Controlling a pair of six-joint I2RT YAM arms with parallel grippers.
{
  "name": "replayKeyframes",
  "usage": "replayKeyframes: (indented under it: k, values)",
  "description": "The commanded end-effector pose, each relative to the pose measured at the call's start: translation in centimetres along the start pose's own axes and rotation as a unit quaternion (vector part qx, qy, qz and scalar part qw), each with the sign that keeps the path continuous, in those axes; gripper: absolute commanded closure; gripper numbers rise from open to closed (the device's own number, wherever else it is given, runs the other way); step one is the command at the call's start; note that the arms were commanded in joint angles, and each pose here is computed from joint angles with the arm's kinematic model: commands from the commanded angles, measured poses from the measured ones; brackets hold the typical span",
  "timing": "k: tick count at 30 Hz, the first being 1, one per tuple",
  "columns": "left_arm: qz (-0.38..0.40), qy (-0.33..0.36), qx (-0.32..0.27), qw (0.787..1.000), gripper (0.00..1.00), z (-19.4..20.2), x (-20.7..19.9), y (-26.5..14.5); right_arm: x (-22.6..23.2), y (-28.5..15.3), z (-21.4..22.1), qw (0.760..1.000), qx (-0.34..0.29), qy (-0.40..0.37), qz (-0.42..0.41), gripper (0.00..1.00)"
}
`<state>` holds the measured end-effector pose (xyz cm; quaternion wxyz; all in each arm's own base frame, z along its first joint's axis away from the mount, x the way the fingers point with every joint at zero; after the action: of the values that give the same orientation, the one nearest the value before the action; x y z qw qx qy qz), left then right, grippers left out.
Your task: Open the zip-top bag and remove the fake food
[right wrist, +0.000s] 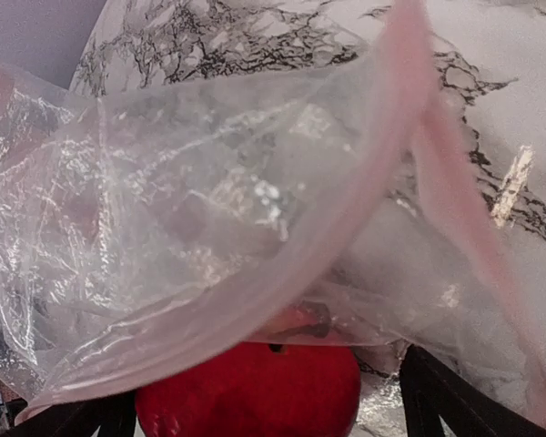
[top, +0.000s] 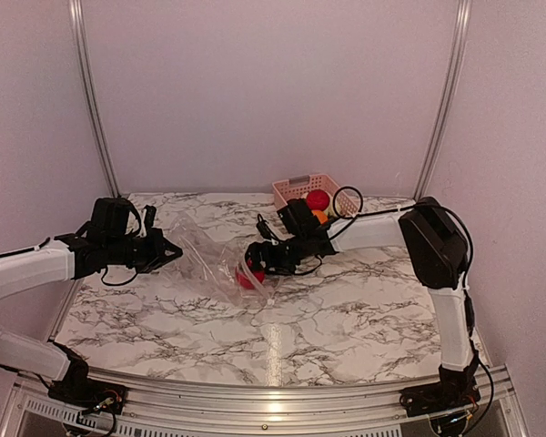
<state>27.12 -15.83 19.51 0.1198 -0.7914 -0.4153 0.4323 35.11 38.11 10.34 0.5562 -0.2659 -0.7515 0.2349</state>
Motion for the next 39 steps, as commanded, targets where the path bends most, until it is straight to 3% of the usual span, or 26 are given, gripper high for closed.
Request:
replayKeyframes:
  k: [1, 4, 13, 21, 30, 39]
  values:
    - [-0.002, 0.008, 0.01, 1.0, 1.0, 0.0, -0.2, 0.2, 0.1, 1.5, 0.7, 0.997, 0.008, -0.042, 0.065, 0.02]
    - [-0.004, 0.008, 0.013, 1.0, 1.0, 0.3, -0.1, 0.3, 0.7, 2.2, 0.6, 0.995, 0.008, -0.06, 0.08, 0.03]
    - [-0.047, 0.005, 0.023, 0.999, 1.0, 1.0, 1.2, 0.3, 1.7, 1.3, 0.4, 0.994, 0.009, -0.074, 0.075, 0.21]
    - [-0.108, -0.044, 0.018, 0.993, 1.0, 1.7, 4.7, 0.1, 4.7, -2.9, -0.4, 0.997, -0.016, -0.079, 0.008, 0.27]
    - [-0.145, -0.072, 0.037, 0.986, 1.0, 2.4, 7.1, 0.5, 3.6, -8.7, -1.9, 0.997, -0.051, -0.061, -0.014, 0.31]
    - [-0.123, -0.072, 0.047, 0.989, 1.0, 1.9, 7.2, 2.0, 1.2, -16.1, -8.1, 0.989, -0.139, -0.057, -0.009, 0.31]
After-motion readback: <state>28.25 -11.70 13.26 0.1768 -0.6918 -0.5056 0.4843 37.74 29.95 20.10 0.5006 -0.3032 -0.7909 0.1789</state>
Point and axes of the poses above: each gripper's point midway between its finger pads, its own y axis out along the fingers, its own x axis along the line the jaws close on, z = x × y, the point moved 7 cm from there along -y, back along the fingers, and after that the axes turned 12 degrees about y, right-handed, at the moved point
